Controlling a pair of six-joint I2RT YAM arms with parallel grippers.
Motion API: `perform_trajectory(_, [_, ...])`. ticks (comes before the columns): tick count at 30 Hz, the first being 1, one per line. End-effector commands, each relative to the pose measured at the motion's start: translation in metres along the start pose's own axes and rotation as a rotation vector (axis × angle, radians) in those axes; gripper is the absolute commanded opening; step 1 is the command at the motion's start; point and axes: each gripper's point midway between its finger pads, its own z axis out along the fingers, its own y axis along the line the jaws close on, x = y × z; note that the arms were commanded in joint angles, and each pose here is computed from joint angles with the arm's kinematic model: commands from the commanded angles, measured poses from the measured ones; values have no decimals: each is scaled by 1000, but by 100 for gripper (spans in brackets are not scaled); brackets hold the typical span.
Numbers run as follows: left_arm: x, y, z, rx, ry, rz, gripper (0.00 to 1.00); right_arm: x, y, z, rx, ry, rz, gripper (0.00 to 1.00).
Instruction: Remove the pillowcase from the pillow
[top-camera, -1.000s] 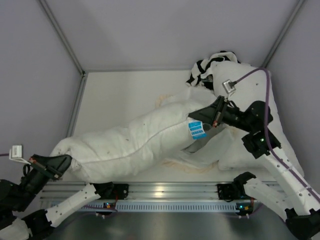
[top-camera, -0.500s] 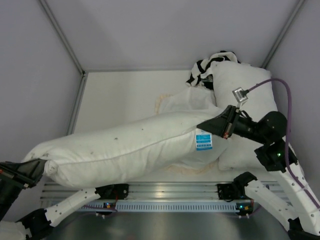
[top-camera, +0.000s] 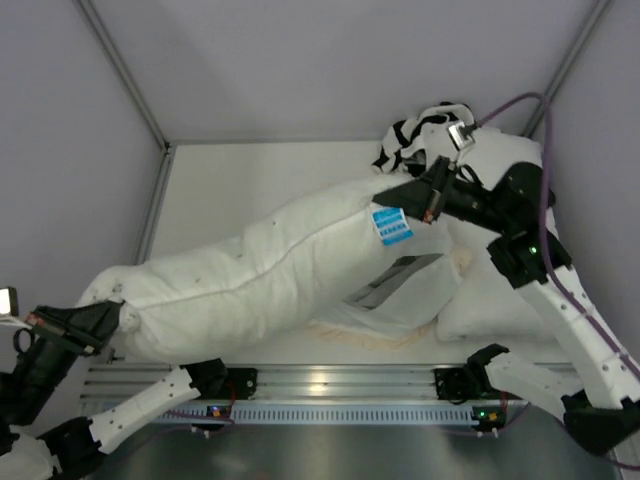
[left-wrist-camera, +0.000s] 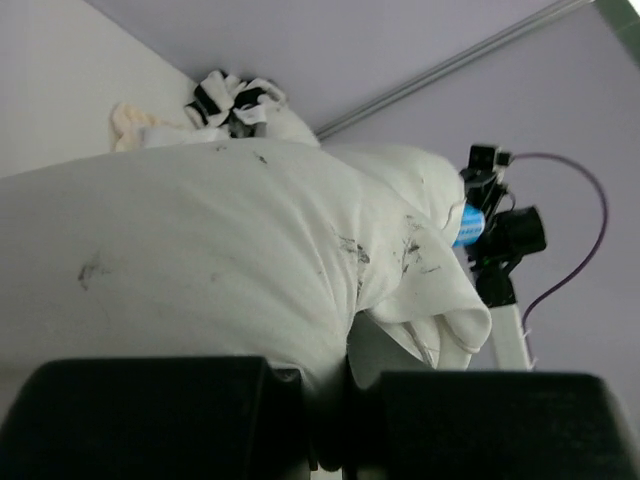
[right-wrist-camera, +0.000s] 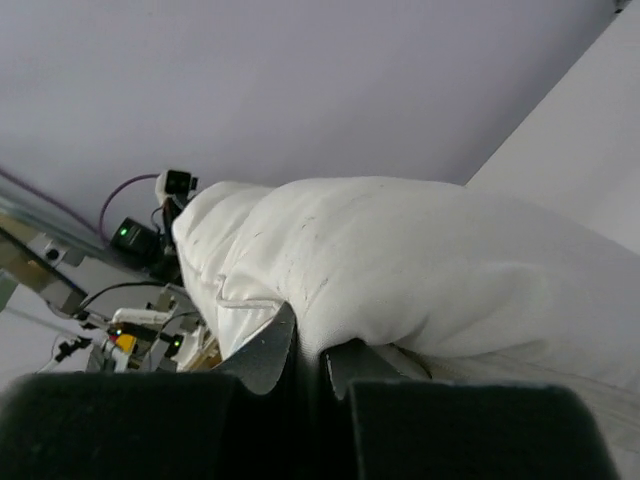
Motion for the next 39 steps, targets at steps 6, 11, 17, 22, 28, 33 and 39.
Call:
perform_trajectory(6, [91, 45, 87, -226, 198, 203, 0, -92, -21, 117, -253, -75, -212, 0])
perform_trajectory(11, [91, 63, 93, -287, 168, 261, 0, -100, -60, 174, -366, -10, -41, 0])
perform_trajectory(17, [92, 77, 103, -358, 154, 335, 0, -75, -149, 226, -270, 53, 44, 13])
perform_trajectory(22, [144, 124, 128, -457, 264, 421, 0, -28, -220, 253, -159, 141, 82, 15])
perform_trajectory(28, [181, 149, 152, -532, 311, 386, 0, 1, -276, 265, 19, 204, 33, 67])
perform_trajectory(33, [176, 149, 159, -564, 269, 376, 0, 12, -313, 213, 384, 251, -103, 100])
perform_trajectory(39, [185, 161, 155, -583, 286, 356, 0, 1, -256, 74, 712, 111, -249, 99])
